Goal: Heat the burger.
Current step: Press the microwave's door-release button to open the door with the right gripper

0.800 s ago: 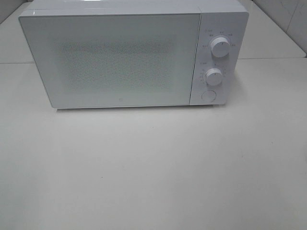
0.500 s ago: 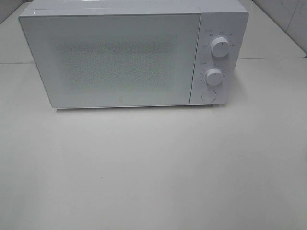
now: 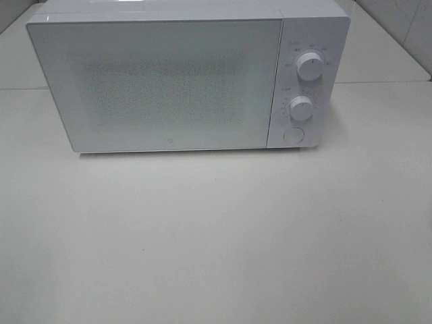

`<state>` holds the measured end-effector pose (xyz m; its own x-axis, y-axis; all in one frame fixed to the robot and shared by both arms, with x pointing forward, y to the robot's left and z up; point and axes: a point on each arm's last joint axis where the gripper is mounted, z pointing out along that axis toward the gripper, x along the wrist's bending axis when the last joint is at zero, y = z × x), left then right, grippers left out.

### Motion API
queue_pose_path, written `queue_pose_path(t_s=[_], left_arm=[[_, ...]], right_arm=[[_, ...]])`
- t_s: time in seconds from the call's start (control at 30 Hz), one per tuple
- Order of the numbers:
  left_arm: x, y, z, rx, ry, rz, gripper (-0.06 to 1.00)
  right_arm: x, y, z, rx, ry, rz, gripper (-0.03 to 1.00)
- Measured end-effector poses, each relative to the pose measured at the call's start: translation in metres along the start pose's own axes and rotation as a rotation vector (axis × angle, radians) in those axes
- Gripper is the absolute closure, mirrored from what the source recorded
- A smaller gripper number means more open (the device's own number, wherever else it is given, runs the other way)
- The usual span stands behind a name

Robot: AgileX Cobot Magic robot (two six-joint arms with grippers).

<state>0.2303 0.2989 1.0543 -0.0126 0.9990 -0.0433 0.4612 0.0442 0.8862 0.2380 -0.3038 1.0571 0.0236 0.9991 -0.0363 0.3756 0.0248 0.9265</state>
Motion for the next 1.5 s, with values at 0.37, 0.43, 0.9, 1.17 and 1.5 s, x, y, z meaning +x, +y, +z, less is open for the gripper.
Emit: queue_pose_path(t_s=[0.37,0.43,0.9,1.17,1.5], left_arm=[[0.0,0.0,0.0,0.0,0.0,0.0,-0.05],[0.0,0.0,0.0,0.0,0.0,0.0,-0.05],[0.0,0.0,0.0,0.0,0.0,0.0,-0.05],[0.0,0.0,0.0,0.0,0.0,0.0,-0.05],[0.0,0.0,0.0,0.0,0.0,0.0,-0.05]], right_arm=[[0.0,0.029,-0.005,-0.243,0.006,0.001,0.3],[0.001,0.032,-0.003,-0.258,0.007,0.0,0.32],[0.008,0.057,0.072,-0.395,0.038,-0.013,0.94],[0.012,0.051,0.119,-0.401,0.059,-0.015,0.94],[0.017,0.046,0.17,-0.373,0.077,-0.01,0.94]])
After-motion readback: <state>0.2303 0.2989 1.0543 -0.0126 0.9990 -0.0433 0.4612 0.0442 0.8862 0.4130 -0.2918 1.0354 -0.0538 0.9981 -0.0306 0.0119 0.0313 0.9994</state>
